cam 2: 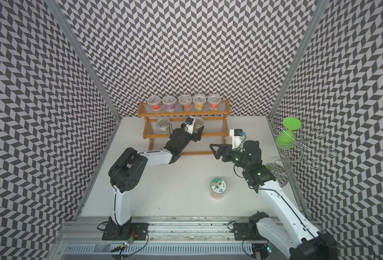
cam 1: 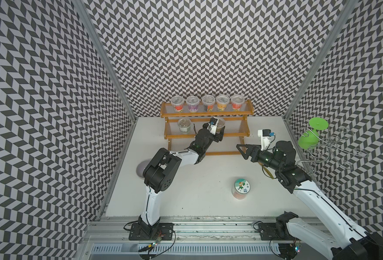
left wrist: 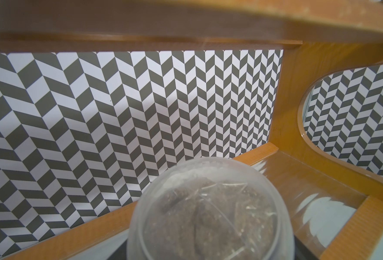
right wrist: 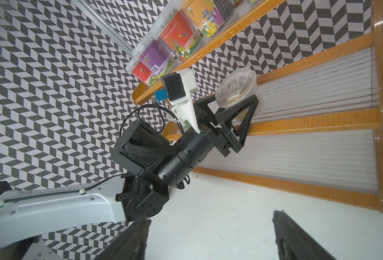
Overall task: Place the seed container on the shelf
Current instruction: Place the seed jar on the shelf.
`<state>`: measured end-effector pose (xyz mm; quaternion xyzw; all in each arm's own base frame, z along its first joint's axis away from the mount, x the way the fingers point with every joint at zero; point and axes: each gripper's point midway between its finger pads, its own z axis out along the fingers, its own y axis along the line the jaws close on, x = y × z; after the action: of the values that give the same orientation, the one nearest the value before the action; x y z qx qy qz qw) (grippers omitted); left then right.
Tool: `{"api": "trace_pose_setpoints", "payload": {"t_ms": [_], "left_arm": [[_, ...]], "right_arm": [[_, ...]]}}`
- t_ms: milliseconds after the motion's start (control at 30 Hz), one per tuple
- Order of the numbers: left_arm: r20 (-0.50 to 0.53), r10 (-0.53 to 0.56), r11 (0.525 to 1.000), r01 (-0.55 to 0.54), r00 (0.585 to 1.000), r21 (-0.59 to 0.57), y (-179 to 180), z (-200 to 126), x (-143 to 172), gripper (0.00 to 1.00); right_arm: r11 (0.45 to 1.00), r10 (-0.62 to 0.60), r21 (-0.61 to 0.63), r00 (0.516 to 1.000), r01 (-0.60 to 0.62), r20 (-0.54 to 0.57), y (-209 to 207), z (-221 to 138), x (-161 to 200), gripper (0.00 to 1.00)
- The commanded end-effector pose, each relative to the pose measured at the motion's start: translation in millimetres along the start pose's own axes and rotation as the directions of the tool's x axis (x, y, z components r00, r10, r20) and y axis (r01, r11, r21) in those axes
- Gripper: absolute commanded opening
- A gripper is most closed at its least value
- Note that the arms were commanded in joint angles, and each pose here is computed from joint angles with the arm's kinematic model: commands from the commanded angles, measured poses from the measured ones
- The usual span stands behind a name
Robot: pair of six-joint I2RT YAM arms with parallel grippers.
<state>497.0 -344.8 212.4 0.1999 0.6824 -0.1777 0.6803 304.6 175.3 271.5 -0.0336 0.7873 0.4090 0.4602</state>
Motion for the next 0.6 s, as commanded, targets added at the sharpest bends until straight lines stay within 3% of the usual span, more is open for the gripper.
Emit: {"api": "trace_pose_setpoints", "payload": {"t_ms": [0, 133, 200, 567], "left_arm": [[-0.022, 0.009, 1.000, -0.009, 1.000, 0.015, -7.4, -6.5, -2.3, 0.84], [-0.023, 0.004, 1.000, -0.003, 1.000, 0.024, -9.4, -16.1, -4.3, 0.90], [-0.030, 0.011, 1.000, -0.010, 0.999, 0.023, -11.0, -22.7, -3.5, 1.00], [0.031, 0.035, 0.999, -0.036, 0.999, 0.040, -21.8, -71.7, -25.7, 1.00]], "right_arm": [[0.999, -0.041, -0.015, 0.997, 0.042, 0.066, 11.0, -8.1, -20.2, 0.87], [0.999, -0.047, -0.006, 0.997, 0.048, 0.068, 8.9, -7.3, -20.7, 0.88], [0.999, -0.054, 0.009, 0.996, 0.054, 0.071, 6.4, -7.3, -22.3, 0.88], [0.998, -0.052, 0.024, 0.998, 0.051, 0.047, -1.9, -4.1, -13.4, 0.90]]}}
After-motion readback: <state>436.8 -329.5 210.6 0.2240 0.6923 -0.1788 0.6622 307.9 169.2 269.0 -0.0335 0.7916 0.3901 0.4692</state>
